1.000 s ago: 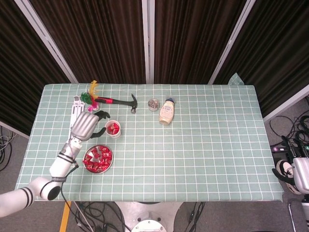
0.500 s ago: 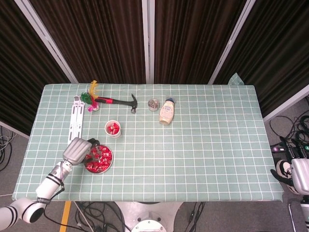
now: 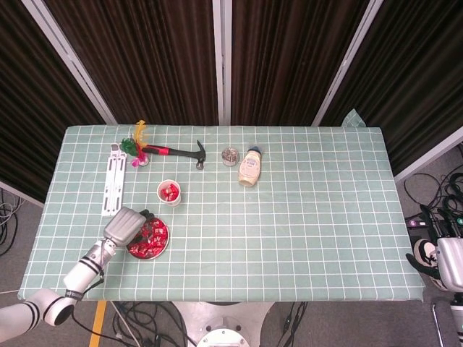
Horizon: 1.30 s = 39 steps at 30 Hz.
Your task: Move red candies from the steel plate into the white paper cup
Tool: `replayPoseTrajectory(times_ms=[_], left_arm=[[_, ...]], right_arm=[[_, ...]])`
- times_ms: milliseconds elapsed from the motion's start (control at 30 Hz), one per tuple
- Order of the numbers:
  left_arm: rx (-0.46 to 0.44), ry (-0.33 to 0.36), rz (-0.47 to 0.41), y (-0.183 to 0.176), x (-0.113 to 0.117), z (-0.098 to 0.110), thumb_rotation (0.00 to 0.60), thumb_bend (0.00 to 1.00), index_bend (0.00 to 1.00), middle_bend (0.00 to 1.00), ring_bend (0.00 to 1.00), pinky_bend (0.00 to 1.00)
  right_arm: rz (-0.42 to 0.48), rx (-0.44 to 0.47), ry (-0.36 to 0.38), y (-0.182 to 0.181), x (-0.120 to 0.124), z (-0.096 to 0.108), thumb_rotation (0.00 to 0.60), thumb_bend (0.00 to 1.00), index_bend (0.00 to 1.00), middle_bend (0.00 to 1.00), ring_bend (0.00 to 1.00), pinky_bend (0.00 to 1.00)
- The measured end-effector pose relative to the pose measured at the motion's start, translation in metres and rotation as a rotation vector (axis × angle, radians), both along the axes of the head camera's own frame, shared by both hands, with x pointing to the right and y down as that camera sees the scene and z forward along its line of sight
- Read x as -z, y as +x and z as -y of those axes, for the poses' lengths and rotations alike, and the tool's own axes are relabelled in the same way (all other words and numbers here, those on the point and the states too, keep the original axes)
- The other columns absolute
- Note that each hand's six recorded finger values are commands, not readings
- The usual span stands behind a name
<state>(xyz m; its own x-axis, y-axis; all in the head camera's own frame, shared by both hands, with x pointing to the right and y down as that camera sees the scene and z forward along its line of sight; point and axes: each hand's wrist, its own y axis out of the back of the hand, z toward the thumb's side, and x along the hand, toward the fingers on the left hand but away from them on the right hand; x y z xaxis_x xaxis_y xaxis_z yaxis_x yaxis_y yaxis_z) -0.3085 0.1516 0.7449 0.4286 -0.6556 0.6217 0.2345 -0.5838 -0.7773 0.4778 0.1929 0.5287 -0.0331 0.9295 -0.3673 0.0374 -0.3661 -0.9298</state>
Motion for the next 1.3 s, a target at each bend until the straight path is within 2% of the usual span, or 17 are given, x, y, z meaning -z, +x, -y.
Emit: replayPoseTrajectory(times_ms=[500, 867, 1100, 1300], left_arm=[[-0.025, -0.002, 0.033, -0.003, -0.011, -0.004, 0.600, 0.27, 0.48, 0.52, 0.81, 1.00], [-0.004, -0.009, 0.026, -0.005, -0.020, -0.003, 0.600, 0.34, 0.56, 0.58, 0.82, 1.00], [0.009, -0.003, -0.006, -0.004, -0.020, -0.002, 0.600, 0.40, 0.61, 0.64, 0.83, 1.00], [0.071, -0.007, -0.089, 0.001, -0.006, 0.003, 0.600, 0.41, 0.62, 0.64, 0.83, 1.00]], right_arm=[[-0.005, -0.002, -0.003, -0.001, -0.001, 0.001, 0.600, 0.10, 0.06, 0.24, 0.09, 0.28], [-0.010, -0.003, -0.006, -0.002, -0.001, 0.001, 0.600, 0.10, 0.06, 0.24, 0.09, 0.28], [-0.011, -0.002, -0.006, -0.002, -0.001, 0.002, 0.600, 0.10, 0.06, 0.24, 0.09, 0.28], [-0.009, 0.000, -0.004, -0.003, -0.001, 0.002, 0.600, 0.10, 0.06, 0.24, 0.09, 0.28]])
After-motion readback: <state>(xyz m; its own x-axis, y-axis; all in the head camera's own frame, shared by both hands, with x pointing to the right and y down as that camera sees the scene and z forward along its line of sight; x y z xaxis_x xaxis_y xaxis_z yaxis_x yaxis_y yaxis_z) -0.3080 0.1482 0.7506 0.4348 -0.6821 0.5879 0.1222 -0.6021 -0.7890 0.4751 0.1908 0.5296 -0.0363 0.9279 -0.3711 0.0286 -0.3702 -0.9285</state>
